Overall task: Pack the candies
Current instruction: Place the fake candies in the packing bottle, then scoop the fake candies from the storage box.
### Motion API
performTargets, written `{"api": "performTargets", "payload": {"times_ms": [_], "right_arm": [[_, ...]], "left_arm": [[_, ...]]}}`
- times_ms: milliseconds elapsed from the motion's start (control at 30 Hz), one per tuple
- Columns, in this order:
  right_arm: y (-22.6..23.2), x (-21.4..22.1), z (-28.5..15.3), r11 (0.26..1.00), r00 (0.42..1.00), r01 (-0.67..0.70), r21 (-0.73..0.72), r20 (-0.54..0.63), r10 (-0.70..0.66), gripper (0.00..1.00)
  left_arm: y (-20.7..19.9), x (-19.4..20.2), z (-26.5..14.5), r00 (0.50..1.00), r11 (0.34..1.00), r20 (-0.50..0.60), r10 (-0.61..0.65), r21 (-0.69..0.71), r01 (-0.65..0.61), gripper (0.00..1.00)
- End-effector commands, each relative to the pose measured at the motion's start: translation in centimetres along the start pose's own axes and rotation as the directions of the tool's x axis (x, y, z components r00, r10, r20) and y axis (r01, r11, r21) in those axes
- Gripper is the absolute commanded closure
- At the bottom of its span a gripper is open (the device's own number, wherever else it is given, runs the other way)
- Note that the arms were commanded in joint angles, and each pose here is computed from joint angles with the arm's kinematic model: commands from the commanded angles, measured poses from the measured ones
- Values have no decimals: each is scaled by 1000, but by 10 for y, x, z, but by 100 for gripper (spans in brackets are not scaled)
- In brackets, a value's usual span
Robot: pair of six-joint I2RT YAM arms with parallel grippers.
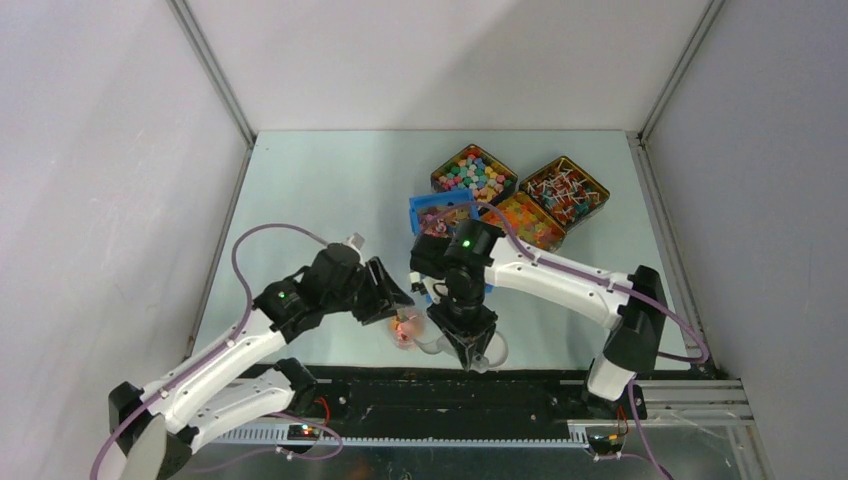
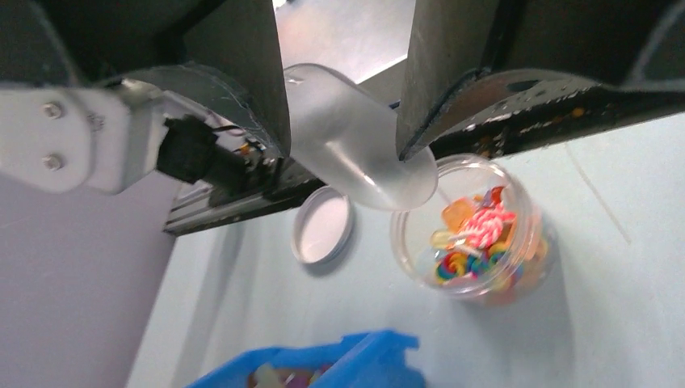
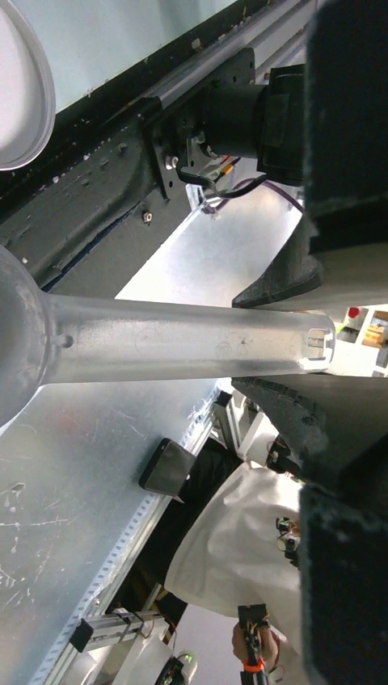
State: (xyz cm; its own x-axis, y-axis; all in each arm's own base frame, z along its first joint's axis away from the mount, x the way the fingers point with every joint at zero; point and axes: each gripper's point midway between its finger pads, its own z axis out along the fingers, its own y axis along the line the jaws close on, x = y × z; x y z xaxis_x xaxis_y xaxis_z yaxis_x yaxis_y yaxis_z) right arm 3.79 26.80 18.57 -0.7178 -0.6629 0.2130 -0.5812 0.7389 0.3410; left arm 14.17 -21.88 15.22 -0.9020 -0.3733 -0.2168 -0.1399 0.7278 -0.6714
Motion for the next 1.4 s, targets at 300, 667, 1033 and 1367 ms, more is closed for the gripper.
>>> {"api": "performTargets", "payload": {"times_ms": [300, 667, 1033, 1367], "right_arm": [[-57, -13, -36, 989, 969, -151, 3, 199, 147, 100], [-112, -37, -41, 953, 948, -288, 91, 168, 270, 100], [-125, -67, -32, 928, 947, -317, 194, 123, 298, 100], [-137, -118, -25, 913, 937, -341, 223, 161, 310, 100]], "left_arm": [[-52, -69, -4, 997, 989, 68, 43, 135, -51, 42], [-40, -97, 24, 985, 984, 21, 170, -64, -168, 41], [-23, -89, 28, 986, 980, 1, 169, -103, -168, 40], [-5, -76, 25, 992, 987, 15, 128, -102, -125, 40]]}}
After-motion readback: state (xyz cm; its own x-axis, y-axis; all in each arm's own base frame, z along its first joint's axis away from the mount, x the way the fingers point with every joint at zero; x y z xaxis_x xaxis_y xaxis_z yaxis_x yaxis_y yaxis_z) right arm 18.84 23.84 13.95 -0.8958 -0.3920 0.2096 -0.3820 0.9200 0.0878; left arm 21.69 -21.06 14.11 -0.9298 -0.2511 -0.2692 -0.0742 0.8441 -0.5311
